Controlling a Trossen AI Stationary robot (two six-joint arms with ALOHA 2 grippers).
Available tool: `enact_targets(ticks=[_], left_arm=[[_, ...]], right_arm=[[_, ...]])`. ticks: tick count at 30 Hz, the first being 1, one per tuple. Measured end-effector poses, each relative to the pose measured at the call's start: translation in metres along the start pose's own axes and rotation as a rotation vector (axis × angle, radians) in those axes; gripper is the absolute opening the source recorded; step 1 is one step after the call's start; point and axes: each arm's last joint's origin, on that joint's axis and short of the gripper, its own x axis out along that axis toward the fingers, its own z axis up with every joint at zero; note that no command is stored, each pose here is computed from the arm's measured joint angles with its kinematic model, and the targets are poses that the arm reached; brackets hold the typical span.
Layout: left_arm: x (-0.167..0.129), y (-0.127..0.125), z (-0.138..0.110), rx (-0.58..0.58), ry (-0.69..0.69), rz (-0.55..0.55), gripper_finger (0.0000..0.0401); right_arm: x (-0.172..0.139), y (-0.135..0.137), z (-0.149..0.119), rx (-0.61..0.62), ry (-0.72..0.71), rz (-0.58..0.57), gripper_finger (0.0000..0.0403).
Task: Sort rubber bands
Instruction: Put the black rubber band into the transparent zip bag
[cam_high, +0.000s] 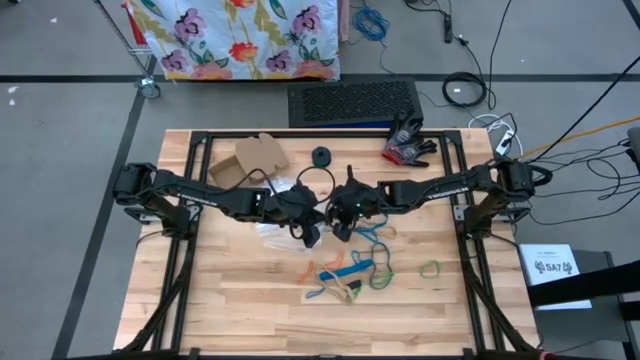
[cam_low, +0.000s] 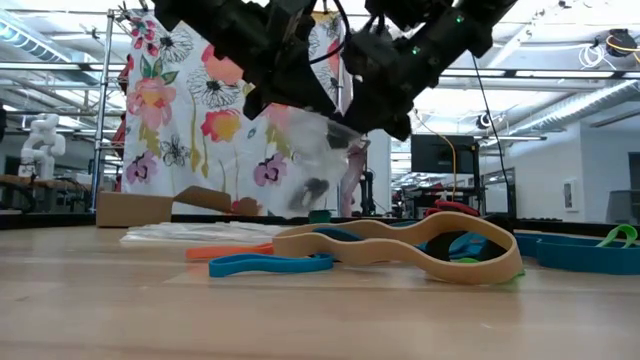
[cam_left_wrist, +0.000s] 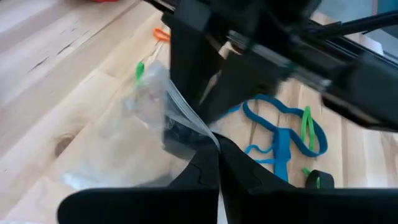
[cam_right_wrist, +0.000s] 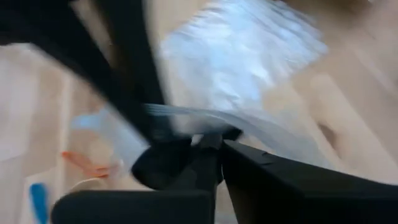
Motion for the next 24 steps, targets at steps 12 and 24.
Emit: enact_targets(ticks=[12, 24], left_arm=[[0.0, 0.003, -0.004, 0.012, 0.042, 0.025, 0.0], [0.0, 0.006, -0.01, 0.017, 0.097, 0.065, 0.0]], right_arm=[[-0.001, -0.008, 0.005, 0.0, -0.015, 0.02, 0.0186], [-0.034, -0.003, 0.029, 0.004, 0.163, -0.102, 0.0211]])
